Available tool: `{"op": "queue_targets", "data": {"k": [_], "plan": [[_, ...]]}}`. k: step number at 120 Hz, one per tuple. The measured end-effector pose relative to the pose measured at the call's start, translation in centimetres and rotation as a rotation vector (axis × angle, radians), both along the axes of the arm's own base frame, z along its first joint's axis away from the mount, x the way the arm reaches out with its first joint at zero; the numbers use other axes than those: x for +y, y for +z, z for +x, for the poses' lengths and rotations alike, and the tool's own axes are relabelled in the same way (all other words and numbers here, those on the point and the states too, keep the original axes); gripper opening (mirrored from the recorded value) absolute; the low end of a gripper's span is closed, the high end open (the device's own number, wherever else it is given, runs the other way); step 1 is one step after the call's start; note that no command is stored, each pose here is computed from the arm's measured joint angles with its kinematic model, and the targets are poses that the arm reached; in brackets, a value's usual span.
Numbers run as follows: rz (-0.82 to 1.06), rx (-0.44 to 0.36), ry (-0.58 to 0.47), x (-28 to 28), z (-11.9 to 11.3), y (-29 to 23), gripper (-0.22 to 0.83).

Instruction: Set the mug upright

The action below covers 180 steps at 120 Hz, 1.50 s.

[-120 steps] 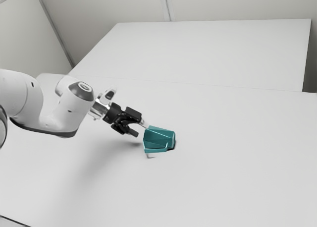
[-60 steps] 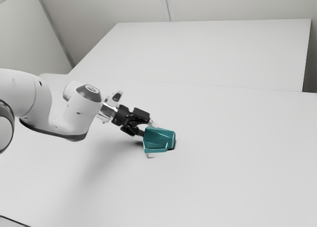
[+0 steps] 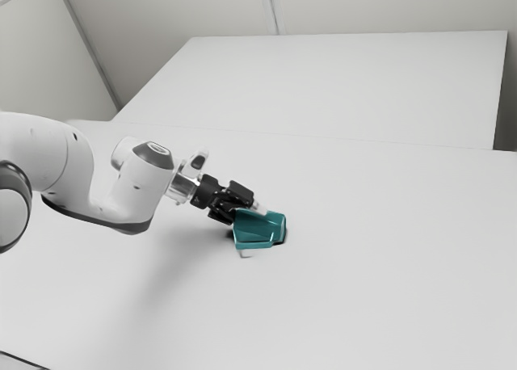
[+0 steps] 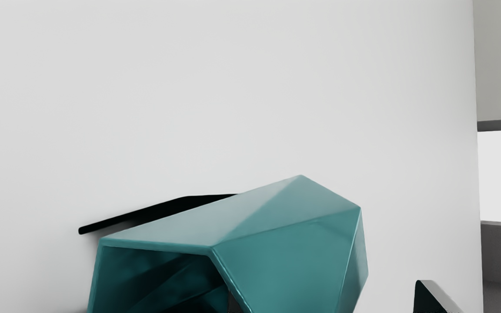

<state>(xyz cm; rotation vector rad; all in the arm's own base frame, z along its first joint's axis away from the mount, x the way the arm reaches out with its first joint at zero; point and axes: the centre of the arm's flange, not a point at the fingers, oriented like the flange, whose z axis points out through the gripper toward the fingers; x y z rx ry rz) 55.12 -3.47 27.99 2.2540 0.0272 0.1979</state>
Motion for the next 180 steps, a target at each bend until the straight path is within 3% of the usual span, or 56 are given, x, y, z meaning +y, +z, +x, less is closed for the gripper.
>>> {"op": "queue_targets", "data": {"k": [37,72,128,149,180], "plan": [[0.008,-0.019,-0.001,0.0,0.3,0.3,0.07],[0.036,-0.079,-0.034,-0.1,2.0,2.7,-0.1],[0.241,-0.161,-0.26,0.6,5.0,9.8,-0.15],[0.371,-0.11,-0.355,1.7,5.2,11.6,-0.16],[0.523,0.02,-0.404,2.8,4.0,11.9,-0.16]]}}
